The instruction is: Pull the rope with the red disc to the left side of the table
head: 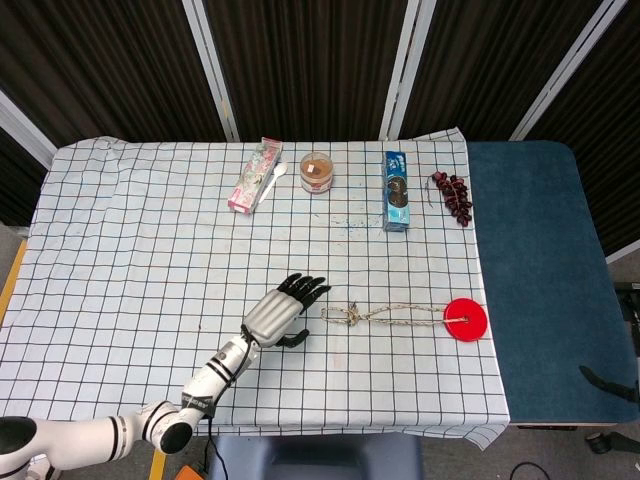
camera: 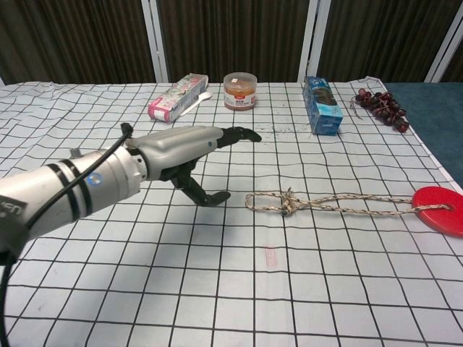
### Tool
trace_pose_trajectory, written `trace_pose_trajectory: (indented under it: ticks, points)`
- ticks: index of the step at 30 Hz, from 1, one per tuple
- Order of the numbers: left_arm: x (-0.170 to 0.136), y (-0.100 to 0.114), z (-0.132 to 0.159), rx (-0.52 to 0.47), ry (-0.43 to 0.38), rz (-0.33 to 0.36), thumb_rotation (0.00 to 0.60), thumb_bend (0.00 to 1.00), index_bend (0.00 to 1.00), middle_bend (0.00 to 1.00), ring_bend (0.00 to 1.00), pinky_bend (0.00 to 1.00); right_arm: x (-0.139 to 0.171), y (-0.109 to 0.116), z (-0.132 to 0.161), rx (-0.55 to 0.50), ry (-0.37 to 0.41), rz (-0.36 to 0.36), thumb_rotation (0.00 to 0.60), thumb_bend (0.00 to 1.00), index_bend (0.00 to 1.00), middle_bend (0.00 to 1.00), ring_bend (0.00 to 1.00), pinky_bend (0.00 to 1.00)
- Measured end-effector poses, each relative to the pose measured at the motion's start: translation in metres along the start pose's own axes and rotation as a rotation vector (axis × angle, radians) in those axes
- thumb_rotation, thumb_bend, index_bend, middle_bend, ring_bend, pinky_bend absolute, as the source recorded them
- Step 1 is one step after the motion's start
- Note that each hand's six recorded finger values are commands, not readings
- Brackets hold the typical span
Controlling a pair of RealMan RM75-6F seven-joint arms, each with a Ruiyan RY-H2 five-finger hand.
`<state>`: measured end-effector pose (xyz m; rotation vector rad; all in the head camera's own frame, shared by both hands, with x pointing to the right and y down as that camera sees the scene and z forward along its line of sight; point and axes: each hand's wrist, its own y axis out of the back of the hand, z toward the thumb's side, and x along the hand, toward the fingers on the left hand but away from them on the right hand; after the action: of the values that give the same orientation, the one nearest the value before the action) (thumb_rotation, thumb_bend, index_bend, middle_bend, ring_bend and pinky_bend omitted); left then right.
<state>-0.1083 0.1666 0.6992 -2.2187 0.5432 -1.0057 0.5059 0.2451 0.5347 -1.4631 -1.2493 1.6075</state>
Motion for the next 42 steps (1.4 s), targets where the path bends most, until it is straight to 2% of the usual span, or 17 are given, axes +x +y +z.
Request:
trace_pose_trajectory:
  ticks: [9,13,20,33,42]
  points:
    - [0.043,-0.017,0.0,0.007,0.044,-0.061,0.6,0.44,0.06,0.0,0.0,0.0,0.0,0.001,-0.007,-0.001,-0.023,-0.005,0.6,0.11,0.0,0.0,0.0,0.0]
    - [0.052,-0.025,-0.001,0.005,0.063,-0.078,0.6,0.44,0.13,0.0,0.0,0.0,0.0,0.002,-0.01,0.0,-0.034,-0.008,0.6,0.11,0.0,0.0,0.0,0.0]
    - [0.054,-0.035,-0.007,-0.006,0.08,-0.089,0.6,0.45,0.26,0.0,0.0,0.0,-0.001,-0.003,-0.015,0.002,-0.05,0.002,0.6,0.11,0.0,0.0,0.0,0.0]
    - [0.06,-0.042,-0.003,-0.02,0.079,-0.09,0.6,0.45,0.34,0.0,0.0,0.0,-0.002,-0.004,-0.018,0.005,-0.058,0.006,0.6,0.11,0.0,0.0,0.0,0.0]
    - [0.061,-0.043,0.001,-0.04,0.069,-0.078,0.6,0.48,0.48,0.0,0.0,0.0,-0.003,-0.007,-0.019,0.007,-0.065,0.011,0.6,0.11,0.0,0.0,0.0,0.0]
